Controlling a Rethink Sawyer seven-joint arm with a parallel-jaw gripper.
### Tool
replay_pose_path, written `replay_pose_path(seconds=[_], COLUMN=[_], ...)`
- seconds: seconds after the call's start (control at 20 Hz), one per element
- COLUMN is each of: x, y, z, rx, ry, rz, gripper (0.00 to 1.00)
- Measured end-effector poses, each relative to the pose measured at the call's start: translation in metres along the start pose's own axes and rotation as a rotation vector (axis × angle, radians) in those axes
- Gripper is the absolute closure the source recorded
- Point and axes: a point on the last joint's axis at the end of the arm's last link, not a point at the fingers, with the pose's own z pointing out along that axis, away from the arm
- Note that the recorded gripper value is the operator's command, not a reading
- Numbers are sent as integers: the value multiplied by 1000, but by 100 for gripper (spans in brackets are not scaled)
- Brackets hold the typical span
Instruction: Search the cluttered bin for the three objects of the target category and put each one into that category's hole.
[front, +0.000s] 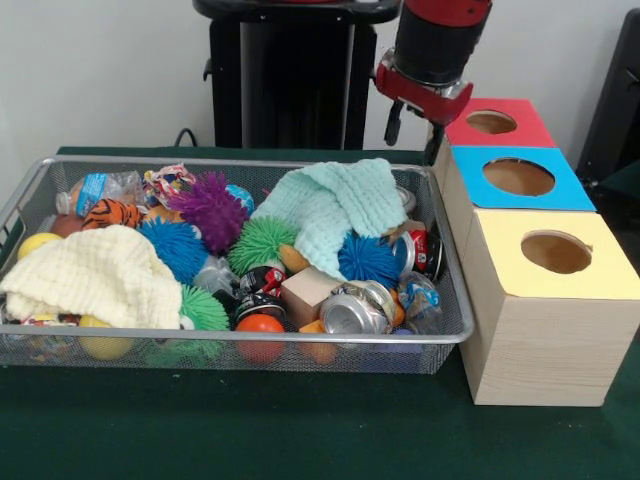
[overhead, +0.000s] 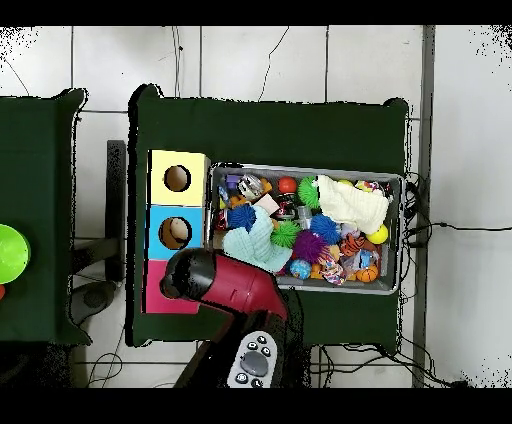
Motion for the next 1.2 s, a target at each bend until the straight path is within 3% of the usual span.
replay_pose_path(seconds=[0.15, 0.6, 0.8, 1.2], x=[-2, -56, -71, -51], y=[0, -42, -63, -75], z=[0, -1, -15, -78], rx=[-10, -45, -41, 2], ry=[-8, -21, -44, -163], rz=[29, 158, 192, 167], gripper=[0, 0, 0, 0])
